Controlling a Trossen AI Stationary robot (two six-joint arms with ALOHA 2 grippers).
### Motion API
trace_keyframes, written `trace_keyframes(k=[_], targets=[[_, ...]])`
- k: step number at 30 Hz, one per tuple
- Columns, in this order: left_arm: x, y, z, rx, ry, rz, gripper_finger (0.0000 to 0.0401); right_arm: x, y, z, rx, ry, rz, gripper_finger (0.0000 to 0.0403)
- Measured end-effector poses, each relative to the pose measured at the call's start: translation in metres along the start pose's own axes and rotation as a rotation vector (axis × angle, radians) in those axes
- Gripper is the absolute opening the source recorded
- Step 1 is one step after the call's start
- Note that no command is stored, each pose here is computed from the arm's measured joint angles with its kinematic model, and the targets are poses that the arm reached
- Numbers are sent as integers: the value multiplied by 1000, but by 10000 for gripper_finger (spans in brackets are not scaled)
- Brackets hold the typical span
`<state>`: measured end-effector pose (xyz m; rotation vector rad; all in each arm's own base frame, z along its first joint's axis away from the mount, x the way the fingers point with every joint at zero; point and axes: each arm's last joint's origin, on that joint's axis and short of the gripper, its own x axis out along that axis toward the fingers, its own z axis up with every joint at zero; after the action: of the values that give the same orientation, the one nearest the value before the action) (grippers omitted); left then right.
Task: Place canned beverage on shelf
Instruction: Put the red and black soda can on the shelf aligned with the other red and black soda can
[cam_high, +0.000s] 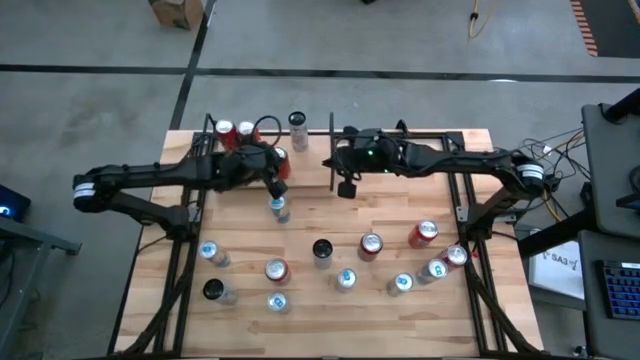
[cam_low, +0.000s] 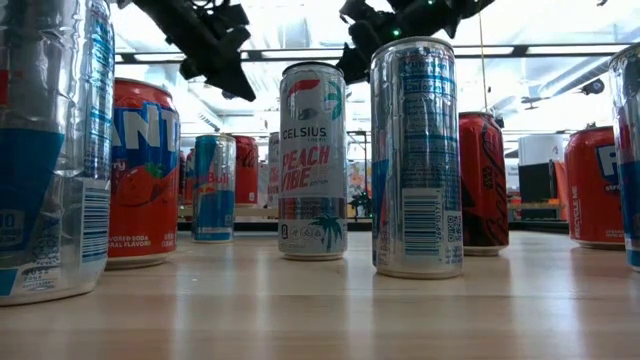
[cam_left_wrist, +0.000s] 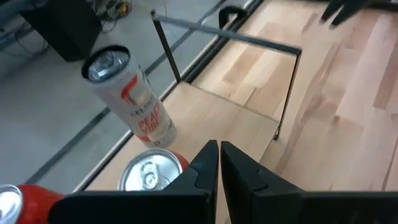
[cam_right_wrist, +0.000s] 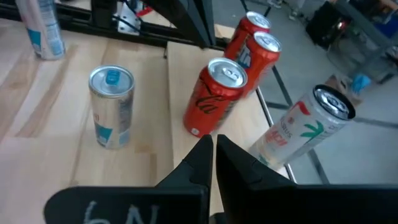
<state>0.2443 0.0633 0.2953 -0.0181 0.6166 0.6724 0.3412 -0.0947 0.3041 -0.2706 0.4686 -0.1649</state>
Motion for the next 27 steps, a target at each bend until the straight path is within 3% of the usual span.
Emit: trace_keyframes(k=[5, 13, 19, 27], targets=[[14, -3, 3, -18, 96, 26, 0, -1, -2, -3, -53, 3, -8, 9], [17, 3, 13, 11, 354, 96, 0, -6, -18, -28, 9, 36, 75, 9], [20, 11, 30, 43, 380, 88, 0, -17, -41, -45, 126, 19, 109, 9], [38, 34, 34, -9, 458, 30, 0, -23, -41, -58, 164, 37, 106, 9]])
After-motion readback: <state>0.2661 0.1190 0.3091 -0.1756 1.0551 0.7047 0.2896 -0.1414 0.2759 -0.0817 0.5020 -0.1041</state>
